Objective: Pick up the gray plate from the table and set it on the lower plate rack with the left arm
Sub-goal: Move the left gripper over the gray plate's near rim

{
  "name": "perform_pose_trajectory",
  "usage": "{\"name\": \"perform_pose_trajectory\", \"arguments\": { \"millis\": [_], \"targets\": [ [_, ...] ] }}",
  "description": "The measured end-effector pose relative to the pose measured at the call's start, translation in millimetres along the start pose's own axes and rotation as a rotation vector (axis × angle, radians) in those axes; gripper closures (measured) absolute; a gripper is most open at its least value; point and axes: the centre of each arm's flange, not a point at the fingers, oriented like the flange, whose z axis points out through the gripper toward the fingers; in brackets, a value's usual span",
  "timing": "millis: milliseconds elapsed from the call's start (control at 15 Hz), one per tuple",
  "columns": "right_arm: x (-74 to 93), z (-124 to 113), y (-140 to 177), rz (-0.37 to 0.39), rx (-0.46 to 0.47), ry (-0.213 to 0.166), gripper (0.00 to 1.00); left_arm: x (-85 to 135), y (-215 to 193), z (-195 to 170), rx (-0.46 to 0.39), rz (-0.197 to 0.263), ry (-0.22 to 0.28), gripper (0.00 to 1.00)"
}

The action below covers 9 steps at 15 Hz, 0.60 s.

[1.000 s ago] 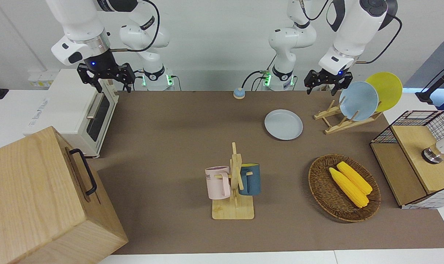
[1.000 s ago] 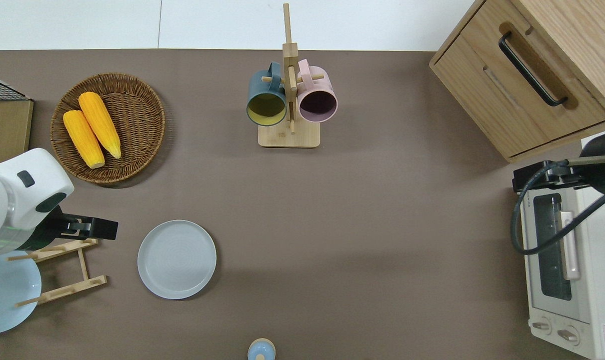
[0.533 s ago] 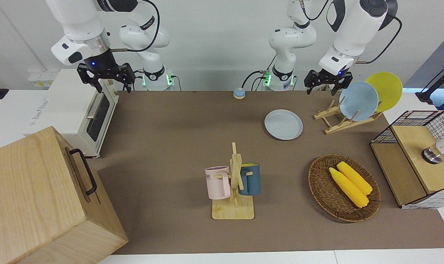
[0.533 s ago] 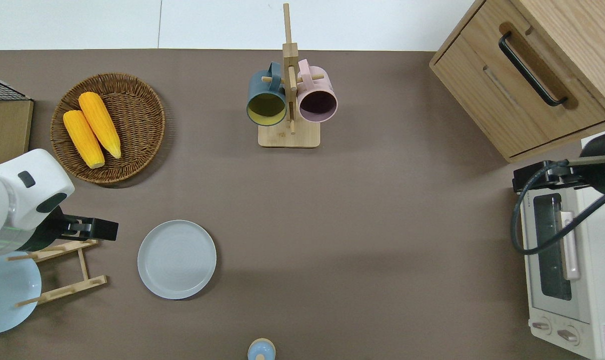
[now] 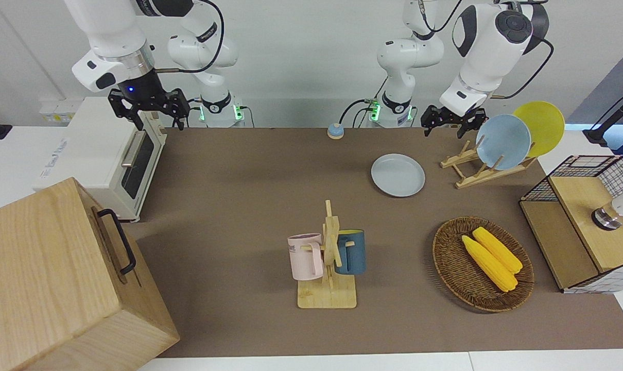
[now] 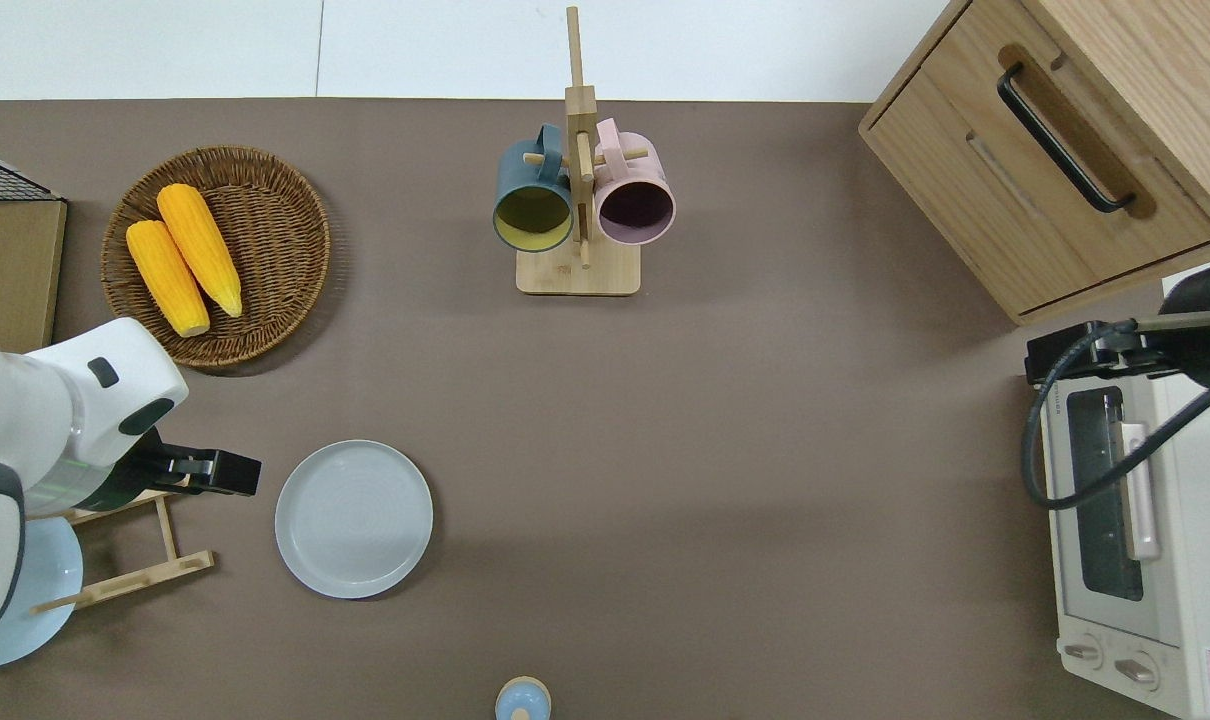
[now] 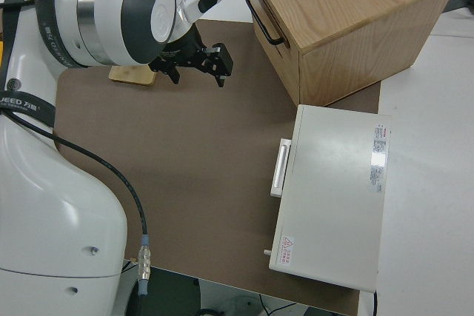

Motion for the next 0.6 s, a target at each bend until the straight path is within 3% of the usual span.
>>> {"name": "perform_pose_trajectory", "arguments": {
  "millis": [600],
  "targets": [
    [0.0, 0, 0, 0.000, 0.000, 0.000, 0.01, -9, -3, 73, 0.008, -0.032, 0.005, 0.00]
  ]
}}
